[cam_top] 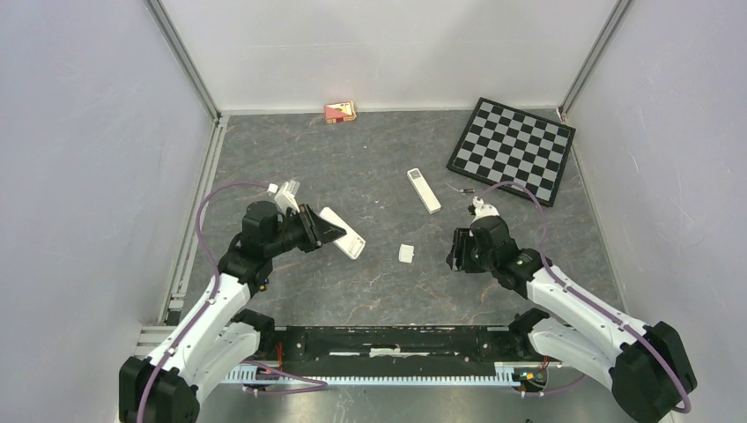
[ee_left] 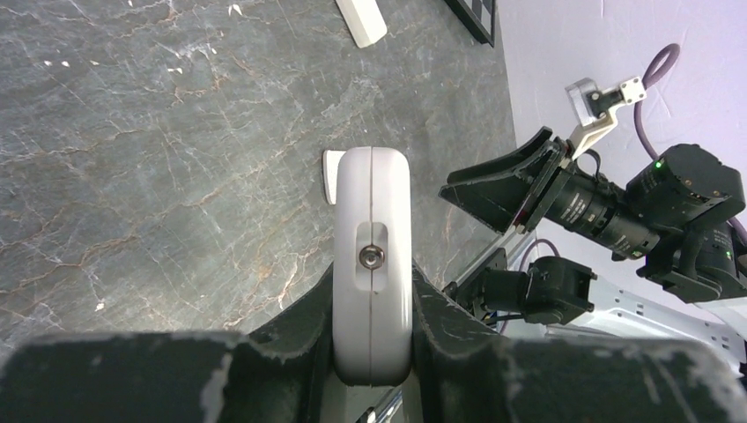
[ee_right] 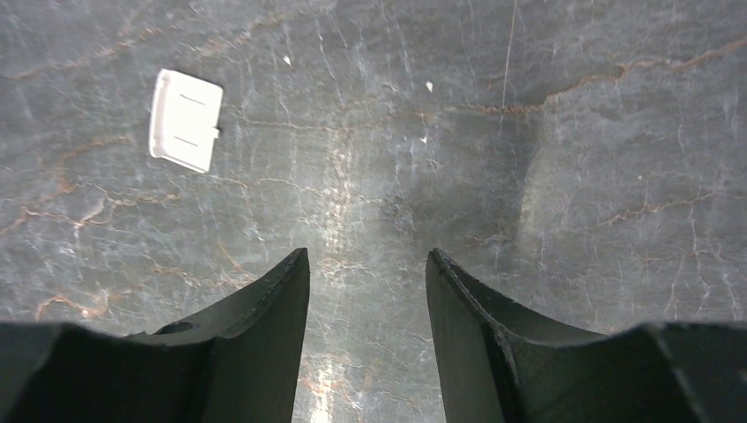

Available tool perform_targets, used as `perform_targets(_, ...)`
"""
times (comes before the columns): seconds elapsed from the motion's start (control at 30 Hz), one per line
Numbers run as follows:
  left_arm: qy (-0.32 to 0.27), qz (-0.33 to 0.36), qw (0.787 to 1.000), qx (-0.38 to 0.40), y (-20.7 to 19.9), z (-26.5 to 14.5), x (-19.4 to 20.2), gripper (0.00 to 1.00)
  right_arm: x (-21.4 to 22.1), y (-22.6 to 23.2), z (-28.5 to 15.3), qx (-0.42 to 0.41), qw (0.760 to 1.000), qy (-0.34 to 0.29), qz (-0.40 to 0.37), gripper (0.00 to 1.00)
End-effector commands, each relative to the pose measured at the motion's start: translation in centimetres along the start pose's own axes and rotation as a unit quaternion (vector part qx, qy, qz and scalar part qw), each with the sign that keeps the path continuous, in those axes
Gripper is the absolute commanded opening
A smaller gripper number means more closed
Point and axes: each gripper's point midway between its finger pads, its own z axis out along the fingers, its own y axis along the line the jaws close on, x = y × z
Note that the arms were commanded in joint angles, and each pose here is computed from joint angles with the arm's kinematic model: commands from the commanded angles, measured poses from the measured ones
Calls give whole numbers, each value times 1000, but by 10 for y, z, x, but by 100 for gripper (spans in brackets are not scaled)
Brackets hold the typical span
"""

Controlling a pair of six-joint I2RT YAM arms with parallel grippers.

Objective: Load the batteries into the remote control

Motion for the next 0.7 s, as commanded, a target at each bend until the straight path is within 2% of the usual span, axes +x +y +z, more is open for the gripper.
perform_targets(0.0, -23, 15, 999, 45, -22, -4, -9, 4, -20, 9, -3, -21, 999, -44, 8, 57)
perform_targets(0.2, -50, 24, 998, 40, -21, -8, -15, 5, -2, 21, -4, -55, 998, 14, -25, 57)
perform_targets(0.4, -50, 35, 997, 36, -21, -11, -16, 5, 6, 45, -17, -86, 993, 34, -67, 65)
perform_targets(0.67, -58, 51, 997, 26, -20, -17, -16, 5, 44, 58, -37, -67, 985, 124, -102, 70)
